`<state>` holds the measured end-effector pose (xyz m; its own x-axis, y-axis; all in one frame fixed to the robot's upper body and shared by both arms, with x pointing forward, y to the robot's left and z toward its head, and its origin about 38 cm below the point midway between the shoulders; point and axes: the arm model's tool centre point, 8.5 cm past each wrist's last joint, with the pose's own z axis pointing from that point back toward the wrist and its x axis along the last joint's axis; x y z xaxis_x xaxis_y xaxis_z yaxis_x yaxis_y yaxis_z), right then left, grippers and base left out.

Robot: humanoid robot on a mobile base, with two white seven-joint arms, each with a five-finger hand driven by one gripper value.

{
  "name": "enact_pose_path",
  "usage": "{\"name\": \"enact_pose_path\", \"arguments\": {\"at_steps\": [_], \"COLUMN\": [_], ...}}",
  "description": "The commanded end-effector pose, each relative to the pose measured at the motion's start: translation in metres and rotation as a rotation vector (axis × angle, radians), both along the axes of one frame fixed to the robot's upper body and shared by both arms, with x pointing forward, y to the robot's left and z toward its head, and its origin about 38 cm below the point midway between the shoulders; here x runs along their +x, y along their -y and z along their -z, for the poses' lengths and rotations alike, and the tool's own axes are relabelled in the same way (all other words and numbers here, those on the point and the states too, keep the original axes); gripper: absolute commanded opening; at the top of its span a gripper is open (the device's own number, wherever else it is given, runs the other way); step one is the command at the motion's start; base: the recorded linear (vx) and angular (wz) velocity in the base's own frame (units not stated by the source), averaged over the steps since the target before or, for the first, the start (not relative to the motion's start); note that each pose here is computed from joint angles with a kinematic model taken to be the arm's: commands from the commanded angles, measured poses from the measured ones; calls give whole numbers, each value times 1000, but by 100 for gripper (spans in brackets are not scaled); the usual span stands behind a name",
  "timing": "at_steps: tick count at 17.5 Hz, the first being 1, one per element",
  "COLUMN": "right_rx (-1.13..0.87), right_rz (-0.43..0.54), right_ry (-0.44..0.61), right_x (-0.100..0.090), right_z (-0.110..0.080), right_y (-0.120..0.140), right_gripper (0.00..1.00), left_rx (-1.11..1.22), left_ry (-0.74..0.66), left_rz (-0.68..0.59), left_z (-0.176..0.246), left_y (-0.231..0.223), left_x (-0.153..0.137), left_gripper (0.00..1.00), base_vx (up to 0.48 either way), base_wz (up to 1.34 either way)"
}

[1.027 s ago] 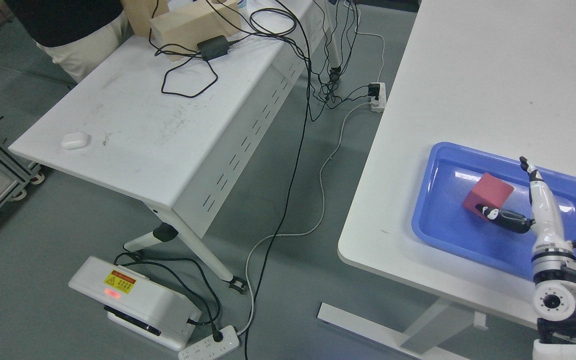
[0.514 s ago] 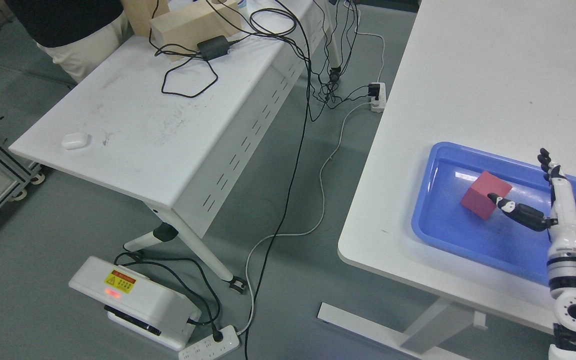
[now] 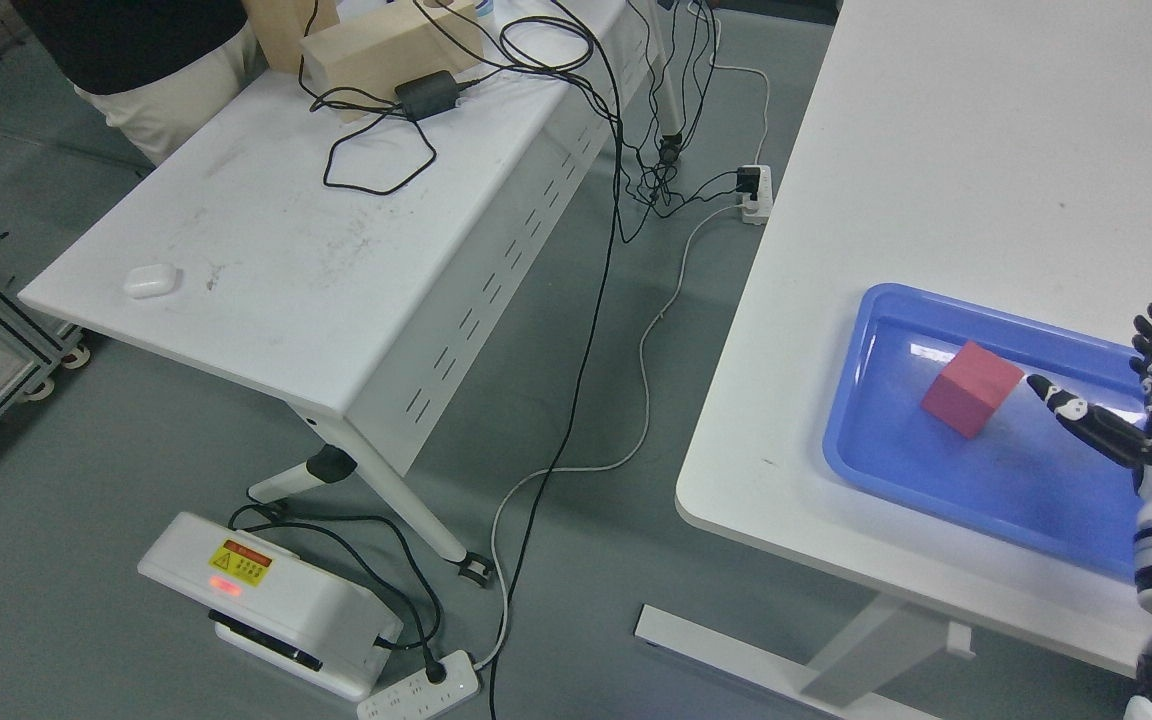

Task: Pick pink block from left shelf to tray

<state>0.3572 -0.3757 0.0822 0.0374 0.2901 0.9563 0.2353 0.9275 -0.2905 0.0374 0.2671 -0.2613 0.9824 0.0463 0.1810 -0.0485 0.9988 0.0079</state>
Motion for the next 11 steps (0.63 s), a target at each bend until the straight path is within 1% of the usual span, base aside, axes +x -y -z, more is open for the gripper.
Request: {"name": "enact_pose_path", "arguments": {"at_steps": [1,5,11], "right_rx": [128,129,128], "right_rz": [52,53,56], "right_ry": [28,23,16], "right_x": [2,1,0], "right_z": [-5,-4,-2], "right_y": [12,13,13], "right_gripper": [100,100,100], "left_rx": [18,18,18], "left_ry": [-9,-9,-9], "left_rz": [1,1,1], "left_z": [-1,-1,-1], "left_y": [-11,-11,-11], "left_x": [-6,-6,-6], "left_gripper": [100,100,100], "base_vx": [0,-26,-141], "base_wz": [0,-1,-37]}}
